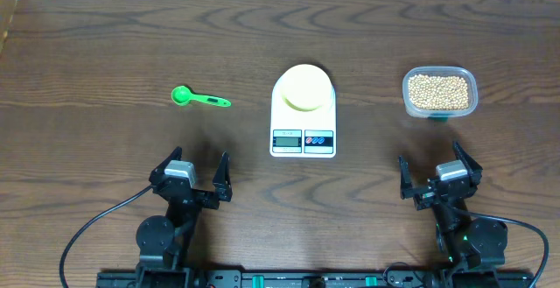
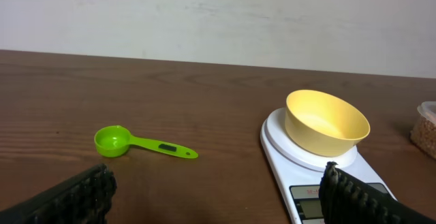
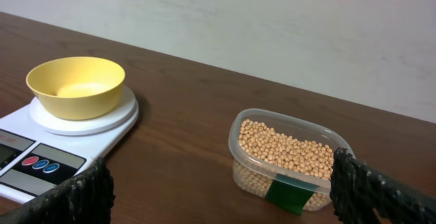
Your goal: Scoop item into bowl and weigh 50g on scale
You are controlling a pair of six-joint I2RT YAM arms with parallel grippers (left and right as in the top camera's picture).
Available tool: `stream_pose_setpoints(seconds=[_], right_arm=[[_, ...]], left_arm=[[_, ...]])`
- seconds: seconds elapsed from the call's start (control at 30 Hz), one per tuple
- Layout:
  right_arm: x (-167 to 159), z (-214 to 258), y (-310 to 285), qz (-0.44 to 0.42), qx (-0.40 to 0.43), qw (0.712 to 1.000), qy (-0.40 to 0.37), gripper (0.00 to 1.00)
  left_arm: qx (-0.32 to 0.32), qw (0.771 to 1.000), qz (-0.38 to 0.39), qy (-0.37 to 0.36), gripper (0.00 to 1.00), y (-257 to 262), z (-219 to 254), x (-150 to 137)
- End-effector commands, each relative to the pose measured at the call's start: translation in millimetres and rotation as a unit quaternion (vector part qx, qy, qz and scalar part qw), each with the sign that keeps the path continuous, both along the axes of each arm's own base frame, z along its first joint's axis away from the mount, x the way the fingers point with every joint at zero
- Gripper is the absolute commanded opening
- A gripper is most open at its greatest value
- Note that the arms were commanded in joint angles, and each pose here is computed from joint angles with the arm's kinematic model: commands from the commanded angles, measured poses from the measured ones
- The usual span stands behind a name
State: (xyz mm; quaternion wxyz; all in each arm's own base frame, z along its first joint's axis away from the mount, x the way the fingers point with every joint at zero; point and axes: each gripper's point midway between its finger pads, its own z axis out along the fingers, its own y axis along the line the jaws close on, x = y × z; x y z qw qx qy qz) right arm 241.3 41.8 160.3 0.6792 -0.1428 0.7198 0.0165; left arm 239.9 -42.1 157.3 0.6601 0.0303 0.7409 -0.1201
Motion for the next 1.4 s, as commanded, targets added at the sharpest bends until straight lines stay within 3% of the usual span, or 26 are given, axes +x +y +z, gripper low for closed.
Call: stream_pose_setpoints(seconds=[0.0, 1.37], right_arm=[[-0.5, -0.8, 2.2, 0.004, 0.007, 1.000, 0.001, 0.99], [-0.5, -0.8, 2.2, 0.004, 0.007, 1.000, 0.001, 0.99]], left_arm=[[-0.003, 1.000, -0.003, 0.018, 0.98, -1.3, -15.6, 0.2], [-0.003, 1.000, -0.003, 0.018, 0.98, -1.3, -15.6, 0.2]])
